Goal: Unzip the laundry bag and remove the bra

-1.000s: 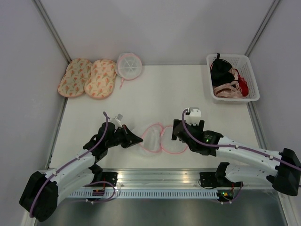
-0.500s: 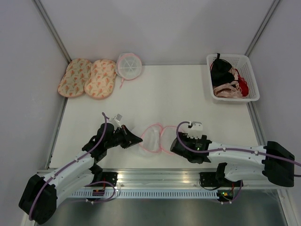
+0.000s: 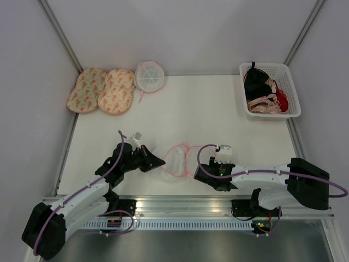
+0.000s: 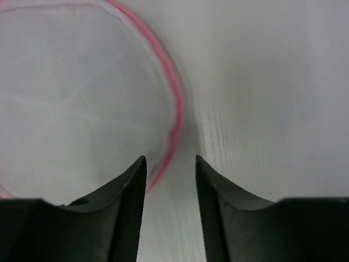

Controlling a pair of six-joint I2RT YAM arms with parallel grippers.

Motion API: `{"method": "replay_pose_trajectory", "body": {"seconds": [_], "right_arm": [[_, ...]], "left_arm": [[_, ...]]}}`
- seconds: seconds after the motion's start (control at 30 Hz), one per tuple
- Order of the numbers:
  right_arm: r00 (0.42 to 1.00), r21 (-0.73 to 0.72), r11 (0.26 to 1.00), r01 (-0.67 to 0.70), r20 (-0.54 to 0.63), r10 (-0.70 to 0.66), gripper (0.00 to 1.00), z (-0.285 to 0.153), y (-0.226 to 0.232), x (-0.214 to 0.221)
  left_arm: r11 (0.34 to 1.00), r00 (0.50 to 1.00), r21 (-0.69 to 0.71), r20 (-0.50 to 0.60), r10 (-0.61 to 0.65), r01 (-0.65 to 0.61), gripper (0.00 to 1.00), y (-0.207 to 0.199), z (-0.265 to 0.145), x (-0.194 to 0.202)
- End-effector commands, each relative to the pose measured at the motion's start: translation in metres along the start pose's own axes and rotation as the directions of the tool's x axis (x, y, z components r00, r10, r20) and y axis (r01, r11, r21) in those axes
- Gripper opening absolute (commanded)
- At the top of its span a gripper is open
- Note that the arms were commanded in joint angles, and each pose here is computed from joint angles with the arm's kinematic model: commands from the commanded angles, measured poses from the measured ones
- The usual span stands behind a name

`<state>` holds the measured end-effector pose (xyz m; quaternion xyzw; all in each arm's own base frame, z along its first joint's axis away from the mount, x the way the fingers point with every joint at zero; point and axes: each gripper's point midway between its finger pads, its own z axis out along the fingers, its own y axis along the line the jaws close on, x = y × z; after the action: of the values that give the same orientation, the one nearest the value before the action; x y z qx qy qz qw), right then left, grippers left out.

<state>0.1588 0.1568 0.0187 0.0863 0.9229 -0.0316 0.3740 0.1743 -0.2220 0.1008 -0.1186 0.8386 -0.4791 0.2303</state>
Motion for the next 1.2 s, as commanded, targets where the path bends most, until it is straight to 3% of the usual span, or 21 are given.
{"method": "replay_pose_trajectory", "body": {"seconds": [0.0,0.1,0.17,0.4,0.73,1.03,1.17], "right_arm": [[0.998,-0.017,0.999,-0.029,0.056,0.030,0.42,0.007,0.011,-0.006],[0.999,0.004,1.000,-0.005,0.054,0.004,0.11,0.012,0.015,-0.003],[0.998,0.028,0.999,0.020,0.056,-0.021,0.00,0.013,0.017,-0.004],[0.994,-0.048,0.999,0.000,0.105,0.005,0.01,-0.004,0.029,-0.027],[0.968,-0.422,0.903,0.085,0.250,0.026,0.01,-0.079,0.087,-0.098],[0.923,-0.359,0.878,0.316,0.331,-0.197,0.00,-0.085,0.122,-0.114],[0.925,-0.490,0.803,0.340,0.328,-0.191,0.01,-0.100,0.153,-0.107]], "left_arm": [[1.000,1.000,0.017,0.016,-0.007,0.007,0.02,-0.007,-0.002,-0.004],[1.000,1.000,0.018,0.018,-0.007,0.006,0.02,-0.007,-0.004,-0.003],[1.000,1.000,0.015,0.020,-0.010,0.010,0.02,-0.005,-0.006,-0.002],[1.000,0.999,0.007,0.032,-0.008,0.008,0.02,-0.006,-0.007,-0.004],[1.000,0.999,0.010,0.051,-0.001,0.000,0.02,-0.010,-0.007,-0.009],[0.999,0.997,0.046,0.073,0.018,-0.021,0.02,-0.025,-0.006,-0.018],[0.998,0.997,0.060,0.074,0.021,-0.025,0.02,-0.029,-0.003,-0.021]]}}
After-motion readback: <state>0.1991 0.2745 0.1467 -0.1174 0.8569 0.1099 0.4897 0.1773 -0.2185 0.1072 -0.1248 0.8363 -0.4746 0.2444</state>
